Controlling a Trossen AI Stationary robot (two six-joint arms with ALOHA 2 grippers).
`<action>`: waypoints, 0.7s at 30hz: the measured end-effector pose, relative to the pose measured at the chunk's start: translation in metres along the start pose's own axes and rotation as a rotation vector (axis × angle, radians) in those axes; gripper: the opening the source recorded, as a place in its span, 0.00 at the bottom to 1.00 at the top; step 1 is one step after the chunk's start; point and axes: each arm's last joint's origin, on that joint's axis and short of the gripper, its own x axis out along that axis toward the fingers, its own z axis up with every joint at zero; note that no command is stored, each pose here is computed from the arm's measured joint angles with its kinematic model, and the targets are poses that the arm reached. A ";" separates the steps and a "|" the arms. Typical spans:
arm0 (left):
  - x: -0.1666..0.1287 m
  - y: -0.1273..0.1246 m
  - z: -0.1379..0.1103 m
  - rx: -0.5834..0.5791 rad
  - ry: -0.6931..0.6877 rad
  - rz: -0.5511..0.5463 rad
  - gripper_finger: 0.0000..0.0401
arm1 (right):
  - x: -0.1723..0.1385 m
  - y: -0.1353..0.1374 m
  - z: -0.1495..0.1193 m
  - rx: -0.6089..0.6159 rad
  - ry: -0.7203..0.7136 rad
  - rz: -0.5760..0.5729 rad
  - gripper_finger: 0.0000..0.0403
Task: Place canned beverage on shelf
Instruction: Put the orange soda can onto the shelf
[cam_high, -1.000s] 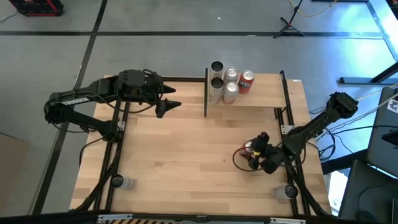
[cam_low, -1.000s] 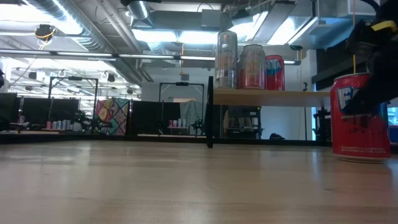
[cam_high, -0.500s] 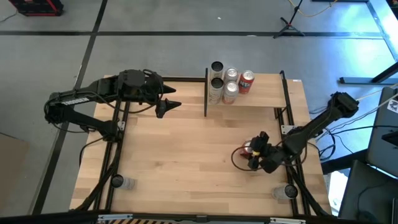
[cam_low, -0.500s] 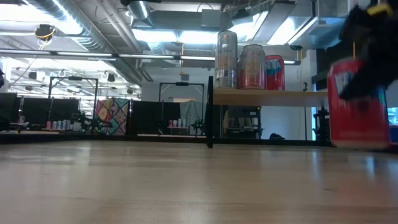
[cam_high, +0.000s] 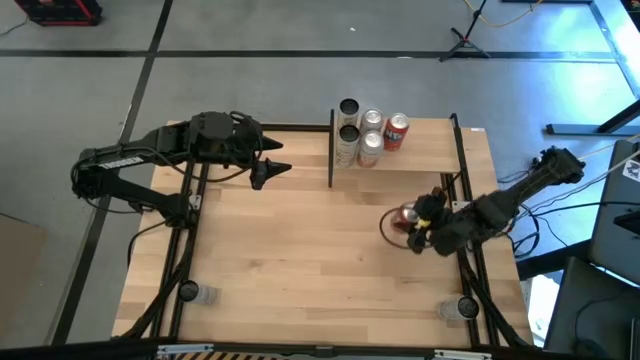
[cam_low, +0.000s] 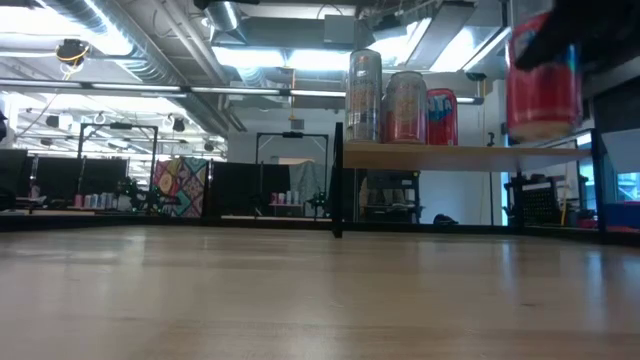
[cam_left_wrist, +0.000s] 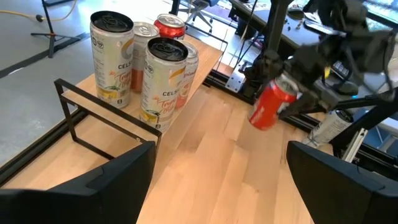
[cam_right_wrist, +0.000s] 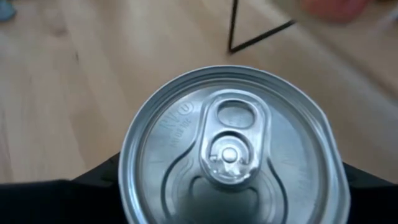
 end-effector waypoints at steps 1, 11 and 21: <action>0.000 0.000 0.000 0.000 0.000 0.000 0.87 | -0.003 -0.003 0.006 0.004 -0.006 -0.008 0.69; 0.000 -0.004 -0.002 0.032 0.016 -0.036 0.87 | -0.025 -0.039 0.055 0.012 -0.057 -0.063 0.69; -0.001 -0.010 -0.005 0.081 0.035 -0.062 0.87 | -0.020 -0.073 0.083 0.033 -0.015 -0.090 0.69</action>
